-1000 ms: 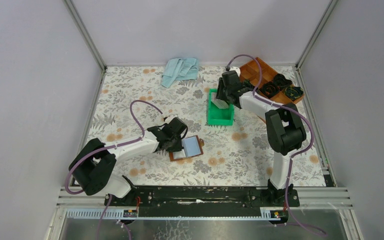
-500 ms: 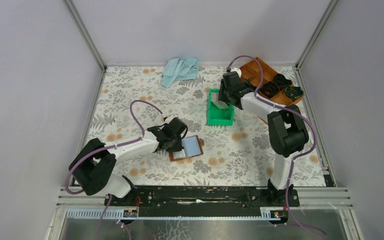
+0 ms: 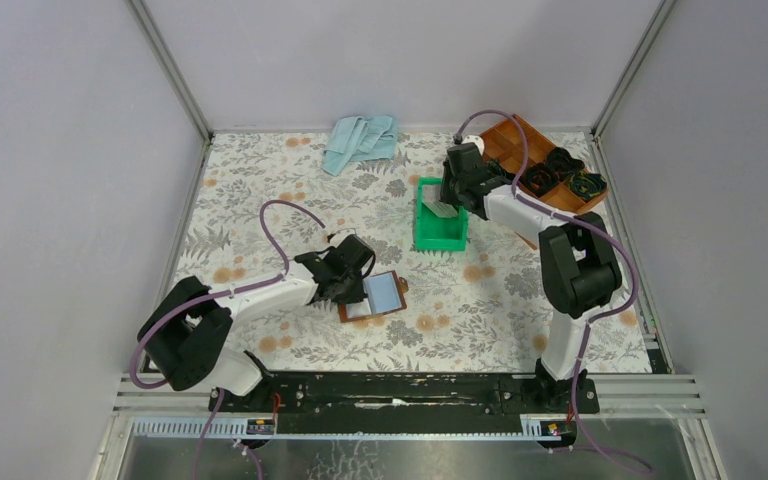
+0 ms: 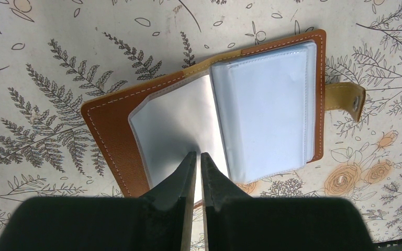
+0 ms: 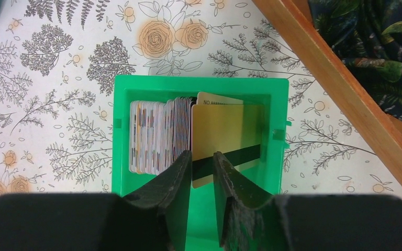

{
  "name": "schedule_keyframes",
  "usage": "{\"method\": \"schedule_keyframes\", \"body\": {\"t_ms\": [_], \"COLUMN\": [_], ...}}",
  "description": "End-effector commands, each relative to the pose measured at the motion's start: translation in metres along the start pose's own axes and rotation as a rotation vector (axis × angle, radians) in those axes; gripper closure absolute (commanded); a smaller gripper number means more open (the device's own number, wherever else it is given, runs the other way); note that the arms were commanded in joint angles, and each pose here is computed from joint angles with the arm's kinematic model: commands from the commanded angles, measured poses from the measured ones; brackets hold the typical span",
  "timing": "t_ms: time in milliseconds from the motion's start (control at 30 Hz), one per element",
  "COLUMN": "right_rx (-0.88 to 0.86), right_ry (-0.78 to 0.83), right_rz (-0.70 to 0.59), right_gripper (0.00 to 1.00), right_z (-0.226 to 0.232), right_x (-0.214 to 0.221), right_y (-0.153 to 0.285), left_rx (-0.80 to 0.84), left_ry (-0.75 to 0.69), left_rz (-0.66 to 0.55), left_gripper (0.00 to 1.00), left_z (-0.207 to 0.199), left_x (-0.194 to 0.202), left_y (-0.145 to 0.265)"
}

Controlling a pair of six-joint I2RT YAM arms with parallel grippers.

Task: Put the credit cards into the card holder
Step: Pick up the credit card from the storage box.

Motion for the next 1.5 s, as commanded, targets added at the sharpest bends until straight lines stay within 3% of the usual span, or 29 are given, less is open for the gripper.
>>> {"method": "schedule_keyframes", "body": {"t_ms": [0,467,533,633,700,833,1267,1367,1467], "right_rx": [-0.008,-0.003,-0.022,-0.027,-0.018,-0.007,0.008,0.005,0.001], "right_ry": [0.018,0.029,0.019,0.015,0.021,0.021,-0.003,-0.005,-0.007], "right_rz": [-0.083,-0.076,-0.078,-0.082,-0.072,-0.053,-0.004,0.007,0.009], "right_gripper": [0.72,0.72,0.66,0.44,0.37,0.35,0.37,0.47,0.67], "right_z": [0.006,0.003,0.006,0.009,0.01,0.011,0.013,0.013,0.013], "right_x": [-0.026,-0.024,-0.026,-0.029,-0.029,-0.029,-0.019,-0.016,-0.015], "right_y": [0.024,0.024,0.025,0.025,0.022,0.013,-0.015,-0.017,-0.016], "left_rx": [0.027,0.026,0.026,0.024,0.023,0.021,0.02,0.019,0.017], "left_ry": [-0.003,-0.007,-0.007,-0.008,-0.008,-0.008,-0.014,-0.016,-0.017], "left_rz": [-0.052,-0.045,-0.044,-0.044,-0.044,-0.043,-0.044,-0.043,-0.041], "left_gripper": [0.86,0.86,0.86,0.86,0.86,0.86,0.86,0.86,0.86], "left_z": [-0.007,-0.007,-0.007,-0.006,-0.006,-0.006,-0.005,-0.004,-0.004], "left_x": [-0.012,-0.01,-0.009,-0.009,-0.009,-0.008,-0.008,-0.008,-0.007], "left_y": [0.004,0.003,0.003,0.003,0.003,0.002,0.003,0.002,0.002]}}
Point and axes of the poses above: each gripper's point midway between its finger pads, its own y axis back along the fingers, its own z axis along the line the jaws close on, x = y × z, the point moved 3 cm from there along y, back along the fingers, and after that the axes turned 11 degrees about -y, right-handed, at the moved point
